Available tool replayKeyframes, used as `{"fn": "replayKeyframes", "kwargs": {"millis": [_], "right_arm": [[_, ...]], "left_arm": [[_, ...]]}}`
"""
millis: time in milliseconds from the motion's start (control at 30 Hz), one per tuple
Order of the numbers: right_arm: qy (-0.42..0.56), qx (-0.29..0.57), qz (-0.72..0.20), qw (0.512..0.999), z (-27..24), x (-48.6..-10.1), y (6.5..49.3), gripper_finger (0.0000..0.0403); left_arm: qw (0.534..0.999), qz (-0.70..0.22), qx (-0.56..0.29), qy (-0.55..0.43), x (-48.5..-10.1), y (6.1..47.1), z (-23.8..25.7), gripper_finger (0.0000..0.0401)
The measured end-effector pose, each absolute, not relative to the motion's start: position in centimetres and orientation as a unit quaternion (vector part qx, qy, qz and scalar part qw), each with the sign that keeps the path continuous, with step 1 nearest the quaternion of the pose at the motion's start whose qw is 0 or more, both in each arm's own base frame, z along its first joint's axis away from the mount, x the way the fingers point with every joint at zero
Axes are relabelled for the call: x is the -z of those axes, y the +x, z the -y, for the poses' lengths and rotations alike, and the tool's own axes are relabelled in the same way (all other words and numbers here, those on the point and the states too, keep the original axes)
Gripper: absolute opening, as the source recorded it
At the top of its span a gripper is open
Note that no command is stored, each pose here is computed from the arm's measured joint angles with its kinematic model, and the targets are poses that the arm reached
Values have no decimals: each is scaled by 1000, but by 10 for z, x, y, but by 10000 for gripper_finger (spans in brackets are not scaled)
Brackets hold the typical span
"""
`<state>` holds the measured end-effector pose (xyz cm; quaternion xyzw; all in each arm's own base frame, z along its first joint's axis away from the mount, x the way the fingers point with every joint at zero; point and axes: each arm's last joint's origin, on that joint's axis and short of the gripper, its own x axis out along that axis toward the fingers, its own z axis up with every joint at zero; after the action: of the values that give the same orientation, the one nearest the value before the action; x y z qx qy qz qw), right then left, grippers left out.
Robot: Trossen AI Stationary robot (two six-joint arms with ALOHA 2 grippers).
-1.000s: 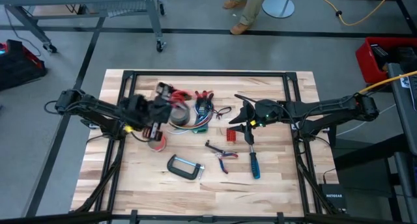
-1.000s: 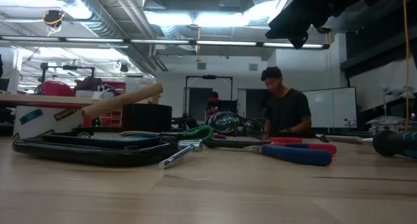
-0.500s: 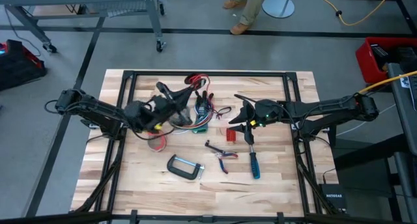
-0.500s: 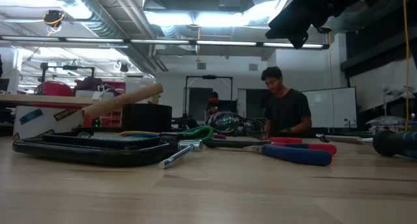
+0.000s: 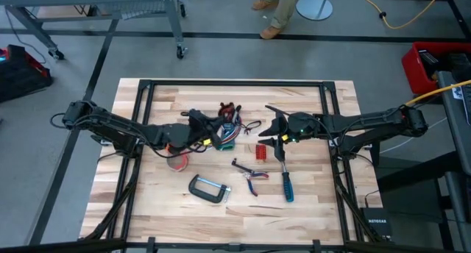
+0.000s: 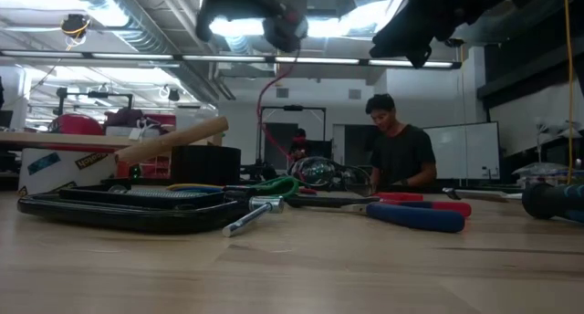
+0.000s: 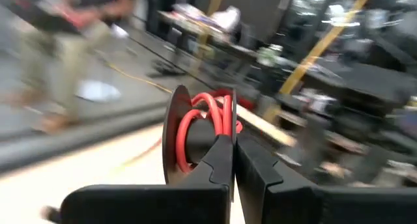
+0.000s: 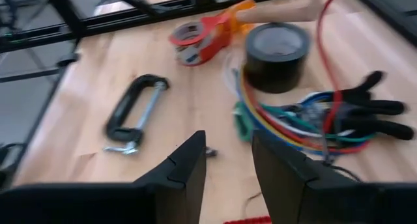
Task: Coil cords
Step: Uncoil the red wire from the black spool
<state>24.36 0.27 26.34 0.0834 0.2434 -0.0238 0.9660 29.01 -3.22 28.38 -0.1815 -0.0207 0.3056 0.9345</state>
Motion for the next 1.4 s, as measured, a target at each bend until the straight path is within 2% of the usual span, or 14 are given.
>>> {"fn": "replayKeyframes", "kwargs": {"millis": [200,467,700,1133,1400], "right_arm": [[78,48,-220,971,-1,-267,245,129],[69,39,-165,983,-1,-277,250,129],[78,-23,-158,984,-5,-278,252,129],[52,-28,-156,986,-5,-271,262,129],[65,-72,-167,981,-8,-266,266,129]], "left_arm": [[950,6,-201,-238,-284,293,38,0],[966,-32,-72,-246,-283,295,46,0],[966,-35,-63,-247,-283,295,46,0],[968,-53,-2,-245,-283,293,59,0],[971,-55,6,-232,-283,293,63,0]]}}
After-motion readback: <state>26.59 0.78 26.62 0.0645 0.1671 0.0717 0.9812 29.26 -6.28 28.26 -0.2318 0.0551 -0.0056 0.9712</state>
